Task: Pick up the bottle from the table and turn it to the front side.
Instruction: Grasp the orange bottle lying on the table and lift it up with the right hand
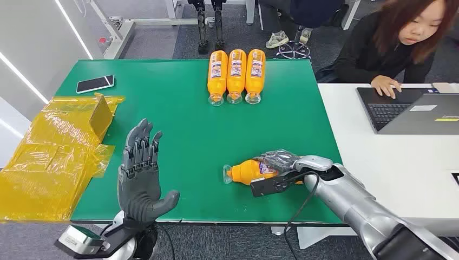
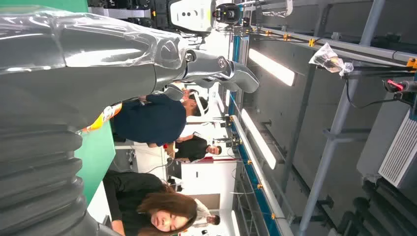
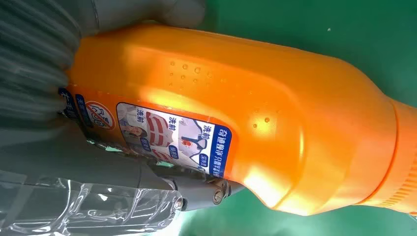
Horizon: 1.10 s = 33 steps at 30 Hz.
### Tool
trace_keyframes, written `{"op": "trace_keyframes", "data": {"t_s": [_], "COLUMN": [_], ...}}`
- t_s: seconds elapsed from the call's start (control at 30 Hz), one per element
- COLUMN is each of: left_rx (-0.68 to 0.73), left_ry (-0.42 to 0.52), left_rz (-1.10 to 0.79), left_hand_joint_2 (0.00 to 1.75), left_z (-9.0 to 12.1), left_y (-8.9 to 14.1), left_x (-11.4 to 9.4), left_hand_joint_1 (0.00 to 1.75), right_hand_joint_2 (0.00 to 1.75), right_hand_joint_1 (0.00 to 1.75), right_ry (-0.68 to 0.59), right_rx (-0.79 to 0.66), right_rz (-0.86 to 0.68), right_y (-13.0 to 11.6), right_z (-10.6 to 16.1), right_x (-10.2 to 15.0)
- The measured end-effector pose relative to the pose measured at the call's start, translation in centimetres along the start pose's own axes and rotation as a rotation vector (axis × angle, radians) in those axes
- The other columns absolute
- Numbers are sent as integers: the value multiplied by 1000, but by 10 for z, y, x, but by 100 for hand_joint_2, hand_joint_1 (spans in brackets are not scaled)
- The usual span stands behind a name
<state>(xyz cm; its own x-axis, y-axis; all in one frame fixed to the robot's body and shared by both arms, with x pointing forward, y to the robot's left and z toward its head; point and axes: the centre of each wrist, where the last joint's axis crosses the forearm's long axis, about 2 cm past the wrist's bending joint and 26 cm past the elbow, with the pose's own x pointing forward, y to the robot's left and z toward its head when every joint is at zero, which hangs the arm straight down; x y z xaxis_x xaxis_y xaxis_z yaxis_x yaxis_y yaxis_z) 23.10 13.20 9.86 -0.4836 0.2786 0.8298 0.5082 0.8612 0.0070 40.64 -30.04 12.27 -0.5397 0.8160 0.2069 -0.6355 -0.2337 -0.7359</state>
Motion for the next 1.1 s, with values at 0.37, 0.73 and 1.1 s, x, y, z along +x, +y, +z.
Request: {"op": "trace_keyframes", "data": {"t_s": [0.37, 0.73, 1.1], "left_rx": [-23, 17, 15], "left_ry": [9, 7, 7], "left_rz": [13, -8, -25], "left_hand_joint_2": [175, 175, 175], "left_z": [4, 13, 11], "left_y": [-1, 1, 1], "left_x": [0, 6, 5], "left_hand_joint_1": [0, 0, 0], "right_hand_joint_2": [175, 175, 175], "right_hand_joint_1": [175, 175, 175], "right_ry": [12, -15, -165], "right_rx": [-55, -501, -846], "right_rz": [13, 120, 210], "right_y": [16, 37, 28], "right_z": [5, 18, 44], "right_x": [-1, 42, 114]}}
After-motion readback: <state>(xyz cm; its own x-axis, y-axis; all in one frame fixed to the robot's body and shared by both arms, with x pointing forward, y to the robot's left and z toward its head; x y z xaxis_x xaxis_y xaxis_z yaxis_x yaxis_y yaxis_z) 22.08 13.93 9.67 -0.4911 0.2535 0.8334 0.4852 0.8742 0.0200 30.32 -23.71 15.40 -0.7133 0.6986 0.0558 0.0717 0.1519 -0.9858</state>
